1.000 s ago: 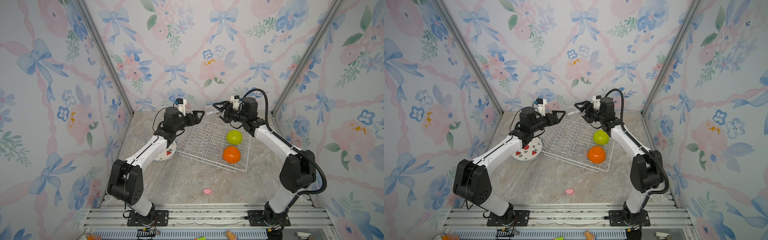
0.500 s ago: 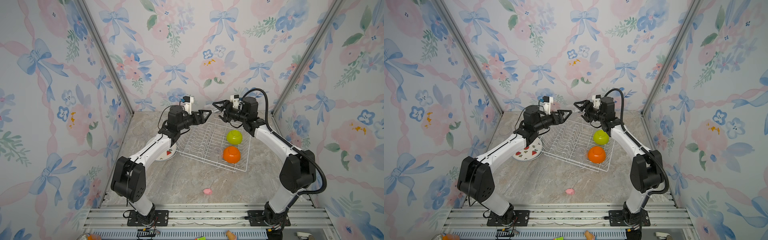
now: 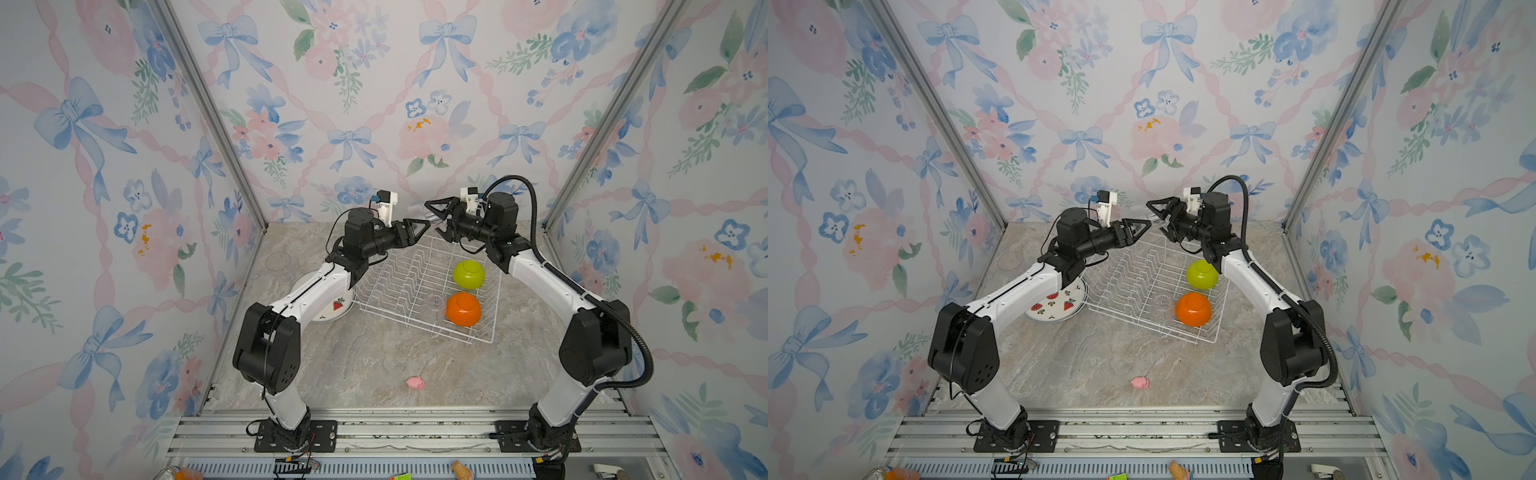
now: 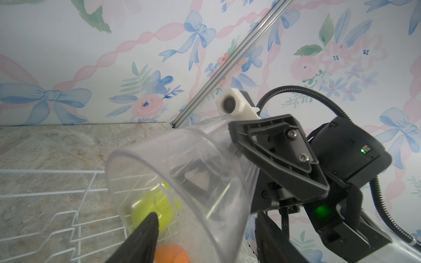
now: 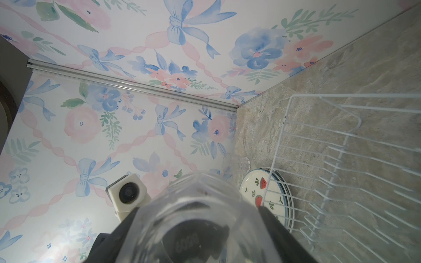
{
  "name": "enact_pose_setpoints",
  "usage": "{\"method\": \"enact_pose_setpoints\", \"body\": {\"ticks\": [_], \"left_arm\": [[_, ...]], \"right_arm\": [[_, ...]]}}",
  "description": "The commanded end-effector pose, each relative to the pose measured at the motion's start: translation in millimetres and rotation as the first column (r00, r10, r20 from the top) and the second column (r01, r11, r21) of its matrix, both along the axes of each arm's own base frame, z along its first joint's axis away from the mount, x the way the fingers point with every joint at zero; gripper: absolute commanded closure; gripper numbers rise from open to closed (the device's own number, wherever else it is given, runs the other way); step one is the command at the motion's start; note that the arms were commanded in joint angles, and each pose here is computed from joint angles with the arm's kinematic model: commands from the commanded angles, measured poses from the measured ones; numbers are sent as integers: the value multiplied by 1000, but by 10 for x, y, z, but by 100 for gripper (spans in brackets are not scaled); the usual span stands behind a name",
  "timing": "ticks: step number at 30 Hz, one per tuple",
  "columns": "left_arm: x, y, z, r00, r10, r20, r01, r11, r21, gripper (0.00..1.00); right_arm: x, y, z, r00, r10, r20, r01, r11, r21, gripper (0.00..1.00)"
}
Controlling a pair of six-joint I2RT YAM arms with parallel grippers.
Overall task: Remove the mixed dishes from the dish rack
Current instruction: 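Close the left gripper on the second cup held by the right gripper, then carry the cup toward the plates with the left gripper while the right withdraws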
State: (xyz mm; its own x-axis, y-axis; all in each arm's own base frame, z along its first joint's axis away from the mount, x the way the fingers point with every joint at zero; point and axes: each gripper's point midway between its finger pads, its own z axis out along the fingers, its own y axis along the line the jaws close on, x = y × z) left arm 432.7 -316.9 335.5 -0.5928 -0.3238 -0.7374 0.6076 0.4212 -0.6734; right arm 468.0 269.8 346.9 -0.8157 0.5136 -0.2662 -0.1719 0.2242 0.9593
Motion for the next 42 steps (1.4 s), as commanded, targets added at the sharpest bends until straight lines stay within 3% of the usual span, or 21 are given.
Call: {"method": "enact_pose_setpoints", "body": {"ticks": [1,7,13,17,20,30,37,42], "left_arm": [[47,-39,125,998,3,57,-3,1000,-6,34],[111,-78,134,998,4,55,-3,1000,-13,49],[149,-100,93,999,4,39,-4,1000,-16,78],[131,-103,87,999,-5,45,6,1000,-11,82],[113,-68,106,999,10,52,-10,1000,-9,100],[61,72,81,998,49,51,-49,999,7,100],[114,162,29,996,89,26,-89,996,22,100],[187,307,-45,990,137,-10,-137,989,49,100]], "right_arm": [[-74,63,173,998,35,52,-37,998,42,44],[-115,48,208,998,34,62,-36,998,45,44],[-146,47,181,998,35,61,-37,999,32,44],[-166,41,174,997,32,69,-33,999,11,43],[-189,5,162,997,19,81,-16,999,-28,37],[-305,-189,135,991,-53,122,72,984,-162,0],[-425,-340,140,981,-83,176,127,958,-255,4],[-505,-552,122,965,-119,232,204,900,-386,3]]}}
